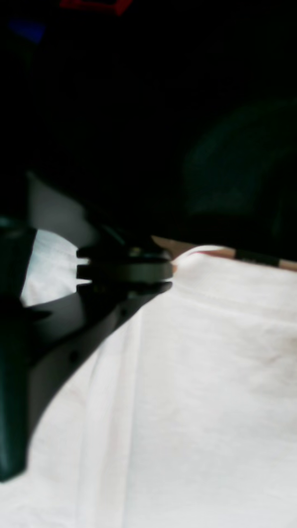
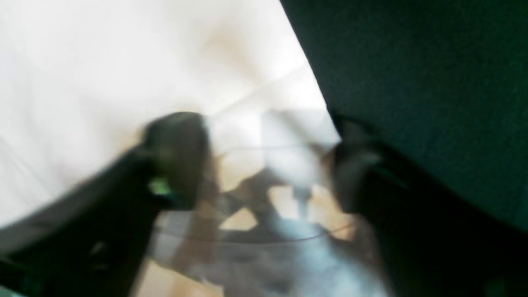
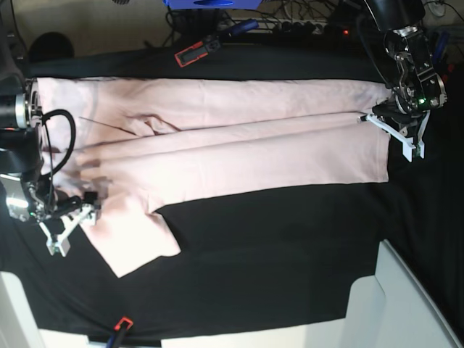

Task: Fold the T-shirt properly

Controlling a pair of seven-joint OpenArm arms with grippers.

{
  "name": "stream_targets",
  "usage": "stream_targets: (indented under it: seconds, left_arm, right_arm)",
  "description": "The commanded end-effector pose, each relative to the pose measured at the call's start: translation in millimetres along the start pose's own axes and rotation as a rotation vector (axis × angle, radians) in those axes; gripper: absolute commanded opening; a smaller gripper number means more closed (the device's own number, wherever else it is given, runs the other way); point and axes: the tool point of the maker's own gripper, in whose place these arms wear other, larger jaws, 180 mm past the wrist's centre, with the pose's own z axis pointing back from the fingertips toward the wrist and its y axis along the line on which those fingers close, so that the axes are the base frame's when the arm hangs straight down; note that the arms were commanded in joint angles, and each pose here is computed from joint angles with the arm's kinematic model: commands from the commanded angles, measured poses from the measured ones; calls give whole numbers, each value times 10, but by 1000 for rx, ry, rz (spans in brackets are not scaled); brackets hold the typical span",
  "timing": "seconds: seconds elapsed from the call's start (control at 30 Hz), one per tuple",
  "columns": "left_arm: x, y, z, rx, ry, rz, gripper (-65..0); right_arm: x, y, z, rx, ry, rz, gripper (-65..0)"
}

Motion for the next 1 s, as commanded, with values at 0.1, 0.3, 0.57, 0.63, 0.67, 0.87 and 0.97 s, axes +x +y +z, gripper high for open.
stream_targets:
  seconds: [0.1, 0.3, 0.57, 0.63, 0.67, 0.87, 0.97]
  left_arm:
    - [139, 76, 43, 20, -35, -6, -648]
    - [172, 69, 45, 19, -41, -5, -584]
    - [381, 87, 167, 29, -98, -21, -294]
    - [468, 86, 238, 34, -112, -28, -286]
    - [554, 77, 287, 37, -131, -34, -286]
    - [960, -12, 350, 25, -161, -14, -286]
    - [1102, -54, 288, 7, -160, 11, -286]
  right_arm:
    - [275, -48, 69, -3, -63, -6, -493]
    - [260, -52, 66, -4, -60, -7, -640]
    - [248, -51, 63, -5, -58, -5, -650]
    - [244, -50, 62, -5, -55, -3, -650]
    - [224, -50, 58, -5, -52, -2, -650]
    - [205, -50, 55, -5, -49, -3, -650]
    - [196, -50, 54, -5, -44, -3, -650]
